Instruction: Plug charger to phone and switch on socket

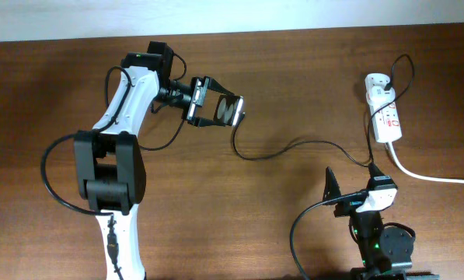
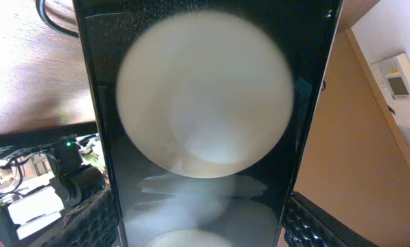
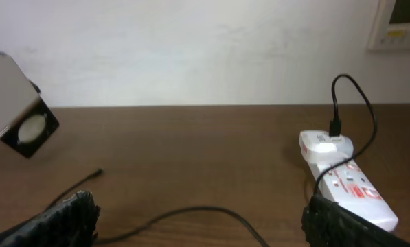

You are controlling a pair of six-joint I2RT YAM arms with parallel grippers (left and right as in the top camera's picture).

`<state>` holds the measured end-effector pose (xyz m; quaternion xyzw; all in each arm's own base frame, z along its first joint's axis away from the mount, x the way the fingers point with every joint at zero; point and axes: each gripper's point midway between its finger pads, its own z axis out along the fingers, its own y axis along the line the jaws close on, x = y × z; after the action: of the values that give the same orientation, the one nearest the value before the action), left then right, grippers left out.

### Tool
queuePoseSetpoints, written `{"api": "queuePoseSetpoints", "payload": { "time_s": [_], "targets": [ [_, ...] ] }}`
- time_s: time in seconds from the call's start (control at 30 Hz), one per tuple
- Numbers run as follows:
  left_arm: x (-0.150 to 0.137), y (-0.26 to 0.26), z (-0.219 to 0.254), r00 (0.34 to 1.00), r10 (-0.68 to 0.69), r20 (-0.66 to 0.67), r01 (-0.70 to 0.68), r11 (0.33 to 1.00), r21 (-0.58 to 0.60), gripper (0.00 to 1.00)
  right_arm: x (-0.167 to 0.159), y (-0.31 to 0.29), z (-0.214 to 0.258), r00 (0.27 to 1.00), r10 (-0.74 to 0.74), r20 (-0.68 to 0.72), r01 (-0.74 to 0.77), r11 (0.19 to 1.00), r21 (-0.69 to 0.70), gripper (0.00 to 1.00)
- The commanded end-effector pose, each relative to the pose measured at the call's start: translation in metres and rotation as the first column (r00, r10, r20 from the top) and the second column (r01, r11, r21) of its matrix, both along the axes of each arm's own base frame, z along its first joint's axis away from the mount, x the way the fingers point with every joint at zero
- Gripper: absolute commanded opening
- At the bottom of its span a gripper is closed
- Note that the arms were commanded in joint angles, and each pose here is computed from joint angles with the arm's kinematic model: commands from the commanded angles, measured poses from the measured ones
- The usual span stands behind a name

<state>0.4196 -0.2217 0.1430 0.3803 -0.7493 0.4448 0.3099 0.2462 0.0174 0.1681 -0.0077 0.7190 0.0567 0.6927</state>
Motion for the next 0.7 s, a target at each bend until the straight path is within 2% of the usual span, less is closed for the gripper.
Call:
{"api": "queuePoseSetpoints", "payload": {
  "time_s": [0.0, 0.27, 0.53, 0.67],
  "targets": [
    [0.005, -0.002, 0.014, 1.0, 0.006, 0.012, -0.005, 0.999, -0.045, 0.11, -0.001, 0.006, 0.004, 0.999, 0.031, 0.018, -0.031, 0.999, 0.023, 0.99],
    [0.005, -0.002, 0.014, 1.0, 0.006, 0.012, -0.005, 0.999, -0.046, 0.12, -0.002, 0.01, 0.013, 0.998, 0.054, 0.038, -0.056, 0.996, 0.067, 0.99],
    [0.005, -0.002, 0.014, 1.0, 0.006, 0.011, -0.005, 0.999, -0.046, 0.11, -0.013, 0.018, 0.061, 0.993, 0.102, 0.062, -0.109, 0.986, 0.124, 0.99],
    [0.005, -0.002, 0.014, 1.0, 0.006, 0.011, -0.005, 0.999, -0.046, 0.11, -0.009, 0.023, 0.079, 0.991, 0.132, 0.01, -0.132, 0.983, 0.129, 0.99]
  ]
}}
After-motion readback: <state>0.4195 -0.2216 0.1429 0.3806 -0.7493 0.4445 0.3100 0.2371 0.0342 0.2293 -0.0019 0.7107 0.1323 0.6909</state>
